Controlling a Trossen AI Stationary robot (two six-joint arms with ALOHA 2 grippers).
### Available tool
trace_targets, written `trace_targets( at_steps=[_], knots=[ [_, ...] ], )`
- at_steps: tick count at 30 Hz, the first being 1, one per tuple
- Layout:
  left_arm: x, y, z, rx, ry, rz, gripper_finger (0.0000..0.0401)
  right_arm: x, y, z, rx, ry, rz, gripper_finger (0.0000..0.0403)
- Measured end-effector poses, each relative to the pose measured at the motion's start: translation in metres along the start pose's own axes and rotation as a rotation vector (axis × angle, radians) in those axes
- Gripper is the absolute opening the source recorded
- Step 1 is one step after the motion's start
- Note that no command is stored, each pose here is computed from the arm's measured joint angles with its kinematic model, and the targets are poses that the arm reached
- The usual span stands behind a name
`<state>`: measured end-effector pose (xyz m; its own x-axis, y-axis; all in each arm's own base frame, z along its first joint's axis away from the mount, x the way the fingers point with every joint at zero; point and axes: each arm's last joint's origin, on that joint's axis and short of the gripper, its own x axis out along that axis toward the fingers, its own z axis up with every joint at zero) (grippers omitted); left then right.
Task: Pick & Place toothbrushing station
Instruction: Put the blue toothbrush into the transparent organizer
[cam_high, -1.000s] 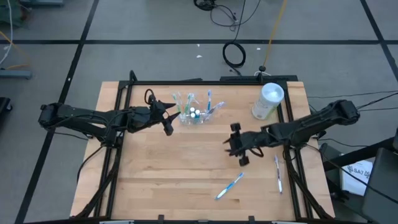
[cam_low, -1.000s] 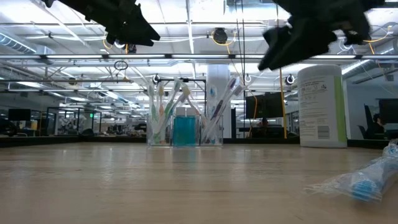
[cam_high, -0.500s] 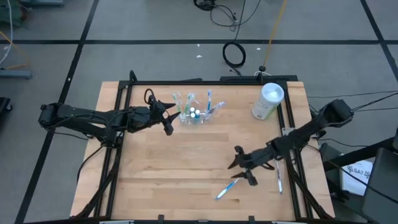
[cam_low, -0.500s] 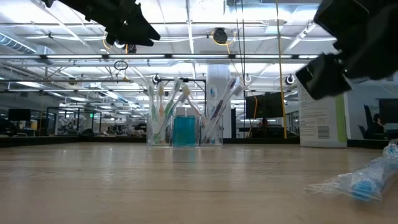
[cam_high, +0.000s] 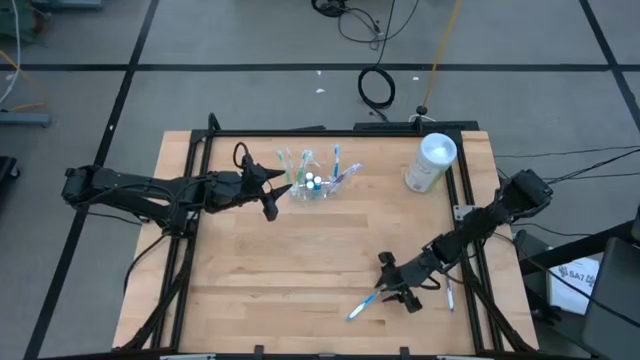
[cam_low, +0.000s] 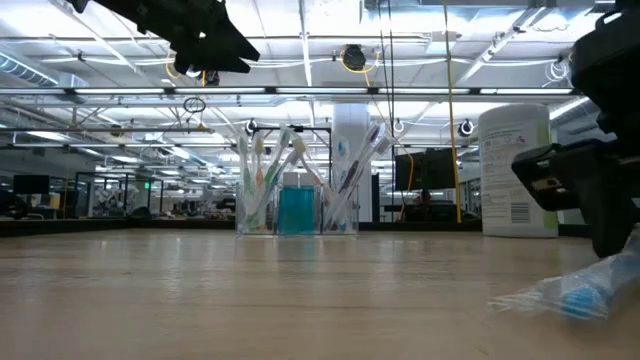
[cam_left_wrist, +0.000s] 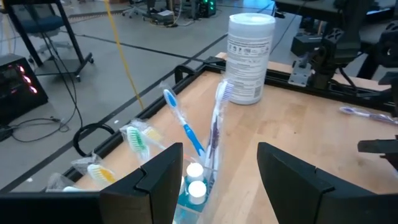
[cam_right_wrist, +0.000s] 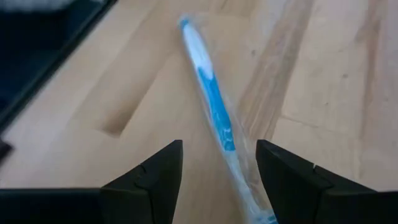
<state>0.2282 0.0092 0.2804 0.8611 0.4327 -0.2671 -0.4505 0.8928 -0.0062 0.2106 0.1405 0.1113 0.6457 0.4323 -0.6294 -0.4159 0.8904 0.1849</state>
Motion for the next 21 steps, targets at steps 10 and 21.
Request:
trace_targets(
  at_steps=[10,21],
  knots=[
    [-0.0018,-0.004,-0.0006,-0.021,0.002,-0.02,0.0214,0.0003,-0.0022,-0.0031,-0.045,0.023,-0.062,0.0187],
    [-0.003,-0.0066,-0.0009,-0.016,0.002,-0.032,0.0214,0.0002,-0.0037,-0.0078,-0.046,0.075,-0.079,0.0101]
  ],
)
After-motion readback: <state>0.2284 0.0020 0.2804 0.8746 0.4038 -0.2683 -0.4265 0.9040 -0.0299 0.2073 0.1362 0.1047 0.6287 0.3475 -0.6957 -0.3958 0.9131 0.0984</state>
